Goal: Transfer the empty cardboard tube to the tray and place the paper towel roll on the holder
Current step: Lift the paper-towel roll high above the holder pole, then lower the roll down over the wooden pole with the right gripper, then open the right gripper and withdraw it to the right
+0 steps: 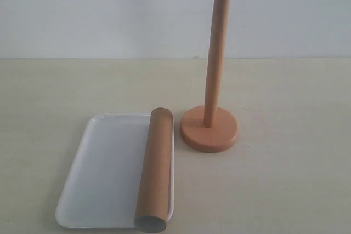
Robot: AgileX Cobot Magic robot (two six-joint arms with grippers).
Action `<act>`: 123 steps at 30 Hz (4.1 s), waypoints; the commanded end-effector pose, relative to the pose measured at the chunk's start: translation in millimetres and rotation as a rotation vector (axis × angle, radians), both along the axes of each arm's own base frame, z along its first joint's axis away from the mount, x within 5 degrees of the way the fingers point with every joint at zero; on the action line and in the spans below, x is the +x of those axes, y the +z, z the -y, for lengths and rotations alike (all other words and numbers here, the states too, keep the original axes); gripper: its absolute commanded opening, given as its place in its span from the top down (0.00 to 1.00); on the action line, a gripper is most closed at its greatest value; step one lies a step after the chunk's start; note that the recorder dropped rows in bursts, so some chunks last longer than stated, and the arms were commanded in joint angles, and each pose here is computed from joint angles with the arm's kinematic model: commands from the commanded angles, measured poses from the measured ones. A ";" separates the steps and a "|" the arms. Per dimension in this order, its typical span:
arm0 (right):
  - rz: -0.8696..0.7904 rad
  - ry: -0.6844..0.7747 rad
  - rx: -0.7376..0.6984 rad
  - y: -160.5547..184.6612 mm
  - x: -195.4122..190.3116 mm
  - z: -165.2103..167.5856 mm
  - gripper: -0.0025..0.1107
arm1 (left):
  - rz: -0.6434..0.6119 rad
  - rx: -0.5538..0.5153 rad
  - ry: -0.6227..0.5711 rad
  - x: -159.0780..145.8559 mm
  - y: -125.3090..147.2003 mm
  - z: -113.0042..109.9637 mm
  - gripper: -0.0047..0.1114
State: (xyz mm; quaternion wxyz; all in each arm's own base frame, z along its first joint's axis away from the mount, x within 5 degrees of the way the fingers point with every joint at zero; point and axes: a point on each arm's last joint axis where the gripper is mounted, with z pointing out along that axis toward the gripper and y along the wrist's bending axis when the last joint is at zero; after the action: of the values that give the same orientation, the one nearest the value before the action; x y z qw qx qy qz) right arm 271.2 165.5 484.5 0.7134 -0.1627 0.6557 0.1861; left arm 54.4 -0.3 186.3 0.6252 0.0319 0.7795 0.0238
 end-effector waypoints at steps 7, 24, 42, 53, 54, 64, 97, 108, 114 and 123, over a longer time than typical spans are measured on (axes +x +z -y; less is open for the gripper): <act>-0.095 -0.069 0.000 4.3 13.8 -1.9 0.98 | -0.001 -0.012 0.004 -0.1 -0.8 0.0 0.92; -0.066 -0.014 -0.119 -7.5 13.1 -27.9 0.98 | -0.001 -0.012 0.004 -0.1 -0.8 0.0 0.92; -0.166 0.003 -0.061 -81.1 44.1 -14.1 0.98 | -0.001 -0.012 0.004 -0.1 -0.8 0.0 0.92; -0.195 0.132 0.017 -144.1 49.4 0.1 0.98 | -0.001 -0.012 0.004 -0.1 -0.8 0.0 0.92; -0.175 0.118 0.014 -150.9 49.7 1.4 0.98 | -0.001 -0.012 0.004 -0.1 -0.8 0.0 0.92; -0.122 0.040 0.059 -217.8 37.8 14.2 0.98 | -0.001 -0.012 0.004 -0.1 -0.8 0.0 0.92; -0.226 0.098 -0.010 -288.9 41.5 6.1 0.06 | -0.001 -0.012 0.004 -0.1 -0.8 0.0 0.92; -0.326 0.138 -0.314 -251.9 11.8 18.0 0.06 | -0.001 -0.012 0.004 -0.1 -0.8 0.0 0.92; -0.329 0.066 -0.362 -226.3 -2.1 32.2 0.06 | -0.001 -0.012 0.004 -0.1 -0.8 0.0 0.92; -0.442 -0.119 -0.442 -193.2 -37.9 68.1 0.06 | -0.001 -0.012 0.004 -0.1 -0.8 0.0 0.92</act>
State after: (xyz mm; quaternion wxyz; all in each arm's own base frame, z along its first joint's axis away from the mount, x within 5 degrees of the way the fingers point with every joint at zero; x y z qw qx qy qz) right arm 247.5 112.0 282.4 0.5306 -0.2500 0.8076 0.0610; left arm 54.4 -0.3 186.3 0.6252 0.0319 0.7795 0.0238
